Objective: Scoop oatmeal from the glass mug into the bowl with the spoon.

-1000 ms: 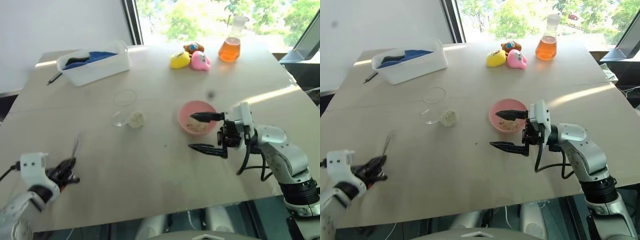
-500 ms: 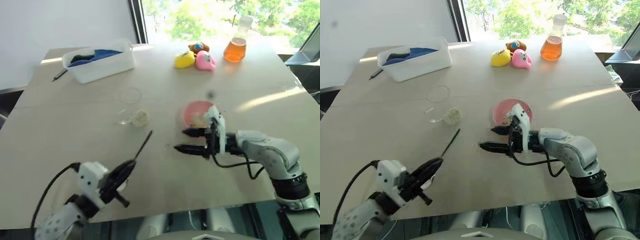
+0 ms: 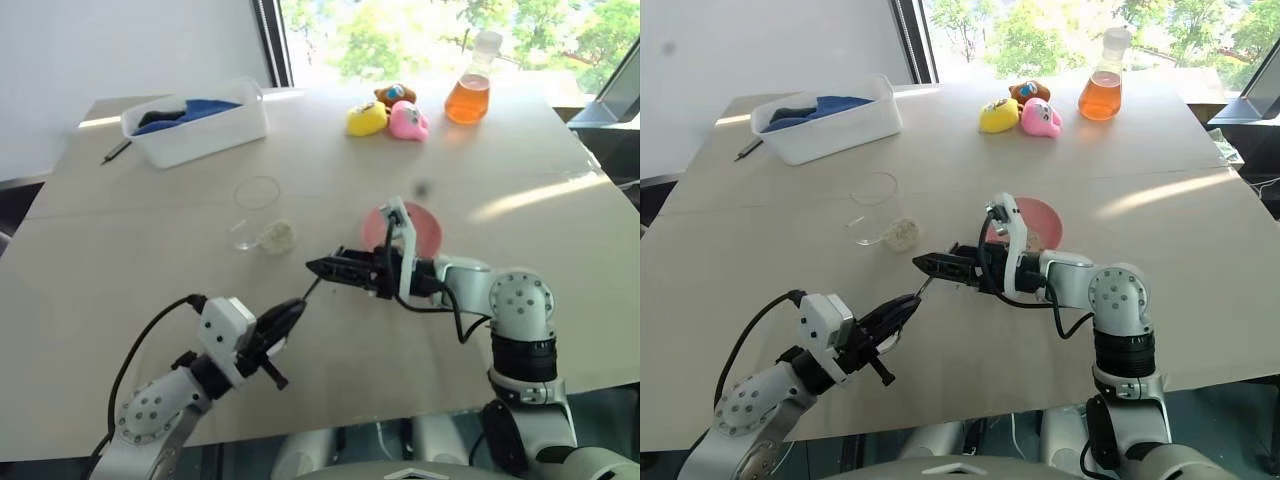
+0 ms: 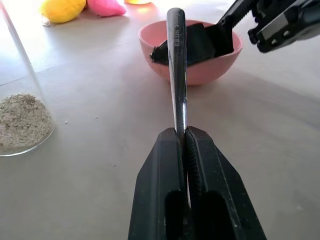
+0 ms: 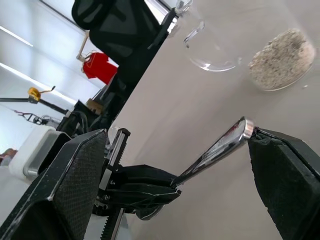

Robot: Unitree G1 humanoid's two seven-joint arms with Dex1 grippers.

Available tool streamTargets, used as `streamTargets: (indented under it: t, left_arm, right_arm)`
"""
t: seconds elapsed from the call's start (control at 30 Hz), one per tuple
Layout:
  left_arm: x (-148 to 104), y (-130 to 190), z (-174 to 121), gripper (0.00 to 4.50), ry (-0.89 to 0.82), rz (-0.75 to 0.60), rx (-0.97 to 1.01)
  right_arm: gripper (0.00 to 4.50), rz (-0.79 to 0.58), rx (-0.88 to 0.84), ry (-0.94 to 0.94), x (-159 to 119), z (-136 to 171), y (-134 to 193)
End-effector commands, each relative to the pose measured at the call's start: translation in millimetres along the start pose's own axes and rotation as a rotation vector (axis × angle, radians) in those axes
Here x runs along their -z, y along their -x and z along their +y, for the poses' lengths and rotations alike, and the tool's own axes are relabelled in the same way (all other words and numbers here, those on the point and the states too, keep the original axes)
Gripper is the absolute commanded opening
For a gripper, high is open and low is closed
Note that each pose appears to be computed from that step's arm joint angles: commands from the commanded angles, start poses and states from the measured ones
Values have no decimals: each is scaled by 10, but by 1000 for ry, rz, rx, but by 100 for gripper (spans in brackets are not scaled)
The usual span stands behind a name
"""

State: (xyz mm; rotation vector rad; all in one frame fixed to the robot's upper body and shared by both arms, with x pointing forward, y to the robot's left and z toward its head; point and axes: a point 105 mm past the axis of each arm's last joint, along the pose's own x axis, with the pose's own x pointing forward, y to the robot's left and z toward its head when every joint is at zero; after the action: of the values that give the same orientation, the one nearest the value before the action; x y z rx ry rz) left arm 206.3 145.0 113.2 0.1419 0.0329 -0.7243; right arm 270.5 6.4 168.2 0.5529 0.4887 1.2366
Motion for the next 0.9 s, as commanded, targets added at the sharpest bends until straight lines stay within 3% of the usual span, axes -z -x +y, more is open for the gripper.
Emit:
streamTargets:
  t: [0.03, 0.5, 0.67, 0.87, 0.9]
  left_arm:
    - [-26, -33, -61, 4, -50, -18, 28]
    - [23, -121, -2, 4, -75, -42, -49]
    - [18, -154, -37, 0, -73, -47, -44]
    - [13, -167, -59, 0, -69, -42, -26]
    - [9, -170, -56, 0, -70, -42, -26]
  right_arm:
    - [450, -7, -48, 24, -47, 129, -20]
    - [450, -6, -54, 14, -55, 131, -86]
    - [318, -9, -58, 17, -73, 135, -103]
    - [28, -16, -61, 17, -90, 137, -118]
    - [6, -17, -60, 16, -92, 134, -120]
